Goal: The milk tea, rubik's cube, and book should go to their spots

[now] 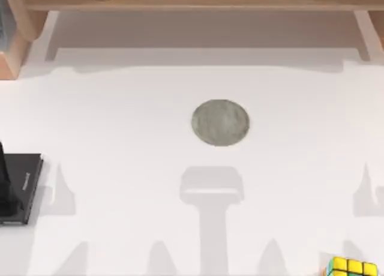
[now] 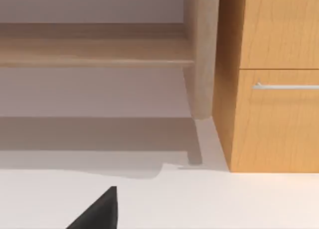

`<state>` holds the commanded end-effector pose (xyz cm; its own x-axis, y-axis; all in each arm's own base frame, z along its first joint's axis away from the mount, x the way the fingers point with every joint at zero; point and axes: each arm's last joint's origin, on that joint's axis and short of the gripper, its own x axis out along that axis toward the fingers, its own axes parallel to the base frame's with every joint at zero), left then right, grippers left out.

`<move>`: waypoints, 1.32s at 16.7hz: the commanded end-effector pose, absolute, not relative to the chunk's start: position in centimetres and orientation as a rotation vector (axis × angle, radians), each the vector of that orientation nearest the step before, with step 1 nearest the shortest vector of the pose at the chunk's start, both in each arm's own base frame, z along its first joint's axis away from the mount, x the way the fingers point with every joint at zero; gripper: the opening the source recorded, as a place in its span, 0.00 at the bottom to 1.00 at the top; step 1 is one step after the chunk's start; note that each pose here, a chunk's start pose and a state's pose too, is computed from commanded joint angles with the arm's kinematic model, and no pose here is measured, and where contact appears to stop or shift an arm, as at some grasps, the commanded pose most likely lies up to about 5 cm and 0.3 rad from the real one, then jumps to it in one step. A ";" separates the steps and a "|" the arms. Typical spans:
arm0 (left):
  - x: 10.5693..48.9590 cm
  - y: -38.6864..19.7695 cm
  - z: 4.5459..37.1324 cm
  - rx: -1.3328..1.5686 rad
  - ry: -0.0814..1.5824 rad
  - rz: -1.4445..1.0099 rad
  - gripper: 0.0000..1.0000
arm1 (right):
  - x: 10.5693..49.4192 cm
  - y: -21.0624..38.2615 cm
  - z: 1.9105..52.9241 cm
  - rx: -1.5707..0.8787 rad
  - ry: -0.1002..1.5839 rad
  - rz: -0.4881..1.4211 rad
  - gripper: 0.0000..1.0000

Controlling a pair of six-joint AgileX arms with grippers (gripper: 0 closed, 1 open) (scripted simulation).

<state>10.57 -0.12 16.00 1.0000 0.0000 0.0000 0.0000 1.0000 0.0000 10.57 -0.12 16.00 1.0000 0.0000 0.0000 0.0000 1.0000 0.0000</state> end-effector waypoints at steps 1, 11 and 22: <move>10.6 -0.1 16.0 0.000 0.000 0.000 1.00 | 10.6 -0.1 16.0 0.000 0.000 0.000 1.00; 13.9 -1.3 25.7 -0.017 -0.116 -0.013 1.00 | 10.6 -0.1 16.0 0.000 0.000 0.000 1.00; 34.4 -8.9 24.4 0.002 0.055 -0.024 1.00 | 10.6 -0.1 16.0 0.000 0.000 0.000 1.00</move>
